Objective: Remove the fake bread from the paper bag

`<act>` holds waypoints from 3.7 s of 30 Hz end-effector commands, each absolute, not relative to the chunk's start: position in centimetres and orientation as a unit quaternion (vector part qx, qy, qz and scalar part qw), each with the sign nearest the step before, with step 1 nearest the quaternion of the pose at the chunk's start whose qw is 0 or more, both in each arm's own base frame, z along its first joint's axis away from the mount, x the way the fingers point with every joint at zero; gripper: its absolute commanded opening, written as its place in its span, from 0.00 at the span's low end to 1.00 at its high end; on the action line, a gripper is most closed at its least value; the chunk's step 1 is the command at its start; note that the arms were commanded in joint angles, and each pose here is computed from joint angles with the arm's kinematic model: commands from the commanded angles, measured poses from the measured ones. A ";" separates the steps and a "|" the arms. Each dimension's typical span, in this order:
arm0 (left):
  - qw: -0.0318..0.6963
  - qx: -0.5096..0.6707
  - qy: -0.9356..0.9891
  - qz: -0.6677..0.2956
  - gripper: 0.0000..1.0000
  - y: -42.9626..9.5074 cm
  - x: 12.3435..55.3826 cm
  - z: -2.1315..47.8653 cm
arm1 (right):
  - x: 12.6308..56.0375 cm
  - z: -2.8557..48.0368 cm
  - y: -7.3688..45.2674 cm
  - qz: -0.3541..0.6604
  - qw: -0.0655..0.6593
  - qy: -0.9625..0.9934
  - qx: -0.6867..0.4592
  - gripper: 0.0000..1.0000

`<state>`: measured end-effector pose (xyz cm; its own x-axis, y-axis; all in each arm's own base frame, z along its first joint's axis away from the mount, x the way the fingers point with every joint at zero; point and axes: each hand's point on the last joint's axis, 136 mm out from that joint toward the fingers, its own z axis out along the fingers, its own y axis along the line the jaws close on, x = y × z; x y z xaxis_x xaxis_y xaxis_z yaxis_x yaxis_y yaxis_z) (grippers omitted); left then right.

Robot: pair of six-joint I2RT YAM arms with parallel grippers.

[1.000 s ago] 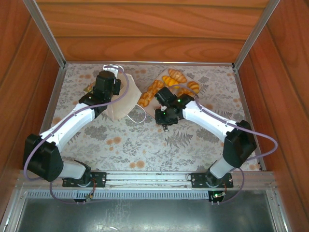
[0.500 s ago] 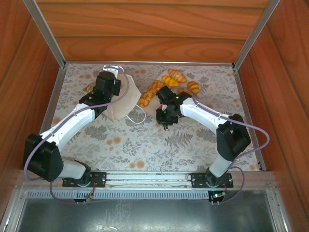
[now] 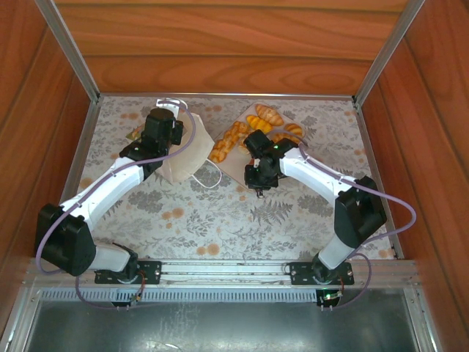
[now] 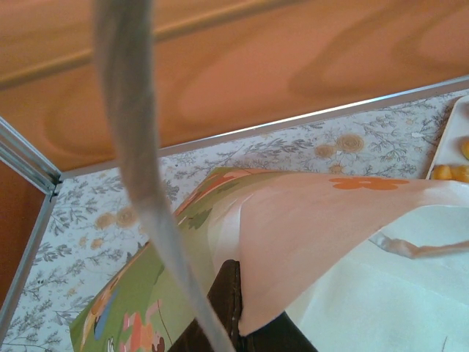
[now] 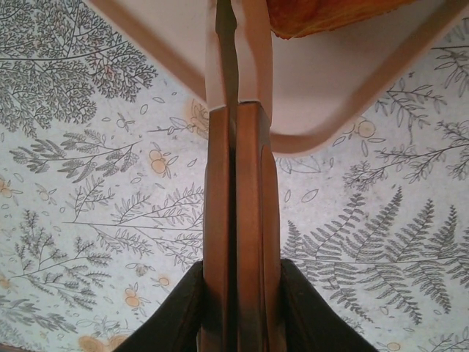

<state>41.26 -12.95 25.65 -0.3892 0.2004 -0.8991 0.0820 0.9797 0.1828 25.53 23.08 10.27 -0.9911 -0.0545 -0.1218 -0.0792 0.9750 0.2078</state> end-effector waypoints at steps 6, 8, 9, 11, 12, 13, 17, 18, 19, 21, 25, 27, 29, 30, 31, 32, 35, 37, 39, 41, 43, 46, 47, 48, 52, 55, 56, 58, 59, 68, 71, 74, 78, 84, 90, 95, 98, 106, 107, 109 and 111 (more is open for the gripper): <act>0.562 0.090 0.821 0.051 0.00 -12.9 41.2 26.8 | 26.6 10.6 21.9 0.080 0.074 0.993 -0.047 0.11; 0.560 0.104 0.821 0.049 0.00 -13.2 41.2 26.7 | 26.4 10.8 22.4 0.096 0.068 0.992 -0.049 0.12; 0.559 0.111 0.821 0.048 0.00 -13.4 41.1 26.6 | 26.3 11.1 22.6 0.104 0.067 0.991 -0.049 0.13; 0.557 0.121 0.820 0.046 0.00 -13.6 41.1 26.5 | 25.9 12.0 23.0 0.123 0.068 0.989 -0.051 0.14; 0.557 0.124 0.820 0.044 0.00 -13.7 41.1 26.4 | 25.7 12.6 23.2 0.134 0.068 0.987 -0.051 0.14; 0.556 0.126 0.820 0.042 0.00 -13.8 41.1 26.4 | 25.5 13.3 23.3 0.146 0.074 0.985 -0.051 0.15; 0.553 0.131 0.822 0.041 0.00 -14.1 41.3 26.2 | 24.5 16.5 24.2 0.205 0.089 0.973 -0.054 0.18; 0.552 0.133 0.822 0.040 0.00 -14.2 41.4 26.1 | 24.2 17.4 24.4 0.223 0.093 0.969 -0.056 0.19; 0.552 0.133 0.822 0.039 0.00 -14.2 41.5 26.1 | 23.8 18.1 24.8 0.239 0.094 0.965 -0.057 0.19; 0.551 0.132 0.823 0.040 0.00 -14.3 41.6 26.0 | 23.2 19.7 25.5 0.281 0.104 0.952 -0.054 0.20; 0.550 0.120 0.825 0.041 0.00 -14.2 41.9 26.0 | 22.0 22.5 26.9 0.344 0.121 0.929 -0.057 0.21; 0.550 0.115 0.826 0.040 0.00 -14.2 42.1 26.0 | 21.4 23.8 28.0 0.363 0.131 0.920 -0.072 0.21; 0.550 0.106 0.827 0.042 0.00 -14.1 42.5 26.1 | 21.1 24.8 29.4 0.377 0.138 0.912 -0.087 0.22; 0.549 0.103 0.828 0.041 0.00 -14.2 42.6 26.0 | 21.0 25.1 30.2 0.382 0.139 0.908 -0.095 0.22; 0.549 0.102 0.829 0.039 0.00 -14.4 42.7 26.0 | 21.0 25.3 30.8 0.386 0.140 0.906 -0.101 0.22; 0.549 0.102 0.828 0.036 0.00 -14.6 42.8 26.1 | 21.1 25.4 31.6 0.389 0.141 0.904 -0.107 0.22; 0.548 0.109 0.829 0.034 0.00 -15.5 43.0 26.0 | 21.7 25.0 33.8 0.393 0.137 0.901 -0.120 0.22; 0.547 0.116 0.828 0.034 0.00 -16.1 43.1 26.1 | 22.5 24.7 35.2 0.394 0.136 0.901 -0.124 0.22; 0.548 0.123 0.827 0.032 0.00 -16.7 43.0 26.2 | 23.5 24.1 36.5 0.390 0.134 0.903 -0.121 0.22; 0.551 0.121 0.825 0.030 0.00 -17.0 43.0 26.4 | 24.6 23.2 37.7 0.384 0.131 0.906 -0.117 0.24; 0.553 0.118 0.824 0.027 0.00 -17.2 42.9 26.6 | 25.9 21.6 38.8 0.368 0.125 0.915 -0.111 0.27; 0.556 0.114 0.823 0.024 0.00 -17.4 42.9 27.0 | 27.5 19.9 40.2 0.349 0.124 0.923 -0.107 0.28; 0.557 0.113 0.823 0.023 0.00 -17.3 42.8 27.1 | 27.9 19.6 40.7 0.348 0.123 0.923 -0.107 0.28; 0.556 0.113 0.823 0.023 0.00 -17.4 42.7 27.0 | 28.3 19.1 41.0 0.344 0.125 0.925 -0.106 0.28; 0.558 0.112 0.822 0.017 0.00 -17.5 42.4 27.1 | 29.5 17.4 42.2 0.336 0.123 0.928 -0.100 0.28; 0.559 0.110 0.822 0.015 0.00 -17.5 42.3 27.2 | 29.8 16.4 42.9 0.332 0.118 0.930 -0.102 0.29; 0.559 0.111 0.822 0.014 0.00 -17.5 42.3 27.2 | 29.7 16.2 43.2 0.333 0.115 0.930 -0.102 0.29; 0.559 0.110 0.822 0.013 0.00 -17.5 42.3 27.2 | 29.6 15.7 43.6 0.336 0.109 0.930 -0.104 0.28; 0.559 0.109 0.822 0.013 0.00 -17.5 42.4 27.3 | 29.5 15.6 43.8 0.338 0.107 0.929 -0.104 0.29; 0.557 0.126 0.821 -0.006 0.00 -18.4 41.8 27.1 | 29.8 14.3 44.9 0.336 0.100 0.930 -0.106 0.29; 0.558 0.134 0.819 -0.017 0.00 -18.6 41.2 27.2 | 30.8 13.5 44.2 0.313 0.110 0.939 -0.087 0.29; 0.559 0.144 0.816 -0.022 0.00 -18.7 40.7 27.2 | 31.4 13.0 43.8 0.313 0.110 0.941 -0.064 0.30; 0.559 0.157 0.814 -0.026 0.00 -18.8 40.3 27.1 | 31.8 13.1 43.6 0.321 0.115 0.939 -0.045 0.35; 0.555 0.160 0.816 -0.024 0.00 -18.8 40.2 26.5 | 32.2 13.1 43.3 0.326 0.114 0.938 -0.025 0.44; 0.551 0.160 0.819 -0.026 0.00 -19.0 40.3 26.1 | 32.8 13.2 43.3 0.353 0.108 0.929 -0.003 0.54; 0.548 0.163 0.820 -0.028 0.00 -19.4 40.4 25.9 | 33.3 13.2 44.2 0.389 0.093 0.916 0.007 0.55; 0.547 0.166 0.820 -0.031 0.00 -19.7 40.4 25.9 | 33.6 13.5 44.8 0.404 0.087 0.910 0.009 0.58; 0.542 0.173 0.821 -0.032 0.00 -20.0 40.3 25.3 | 34.6 12.2 44.9 0.403 0.074 0.911 0.033 0.59; 0.542 0.174 0.821 -0.033 0.00 -20.0 40.3 25.3 | 34.6 12.0 44.9 0.401 0.073 0.913 0.036 0.59; 0.542 0.175 0.821 -0.033 0.00 -20.1 40.3 25.3 | 34.8 11.6 44.9 0.399 0.070 0.913 0.043 0.60; 0.541 0.176 0.822 -0.034 0.00 -20.1 40.2 25.2 | 35.0 11.3 44.9 0.398 0.069 0.913 0.048 0.60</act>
<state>40.33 -19.11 24.77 -0.3758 0.2596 -0.8896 0.2963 0.9432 0.1502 34.12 44.74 11.01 -0.9873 0.1105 -0.1139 -0.0048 0.6968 0.7173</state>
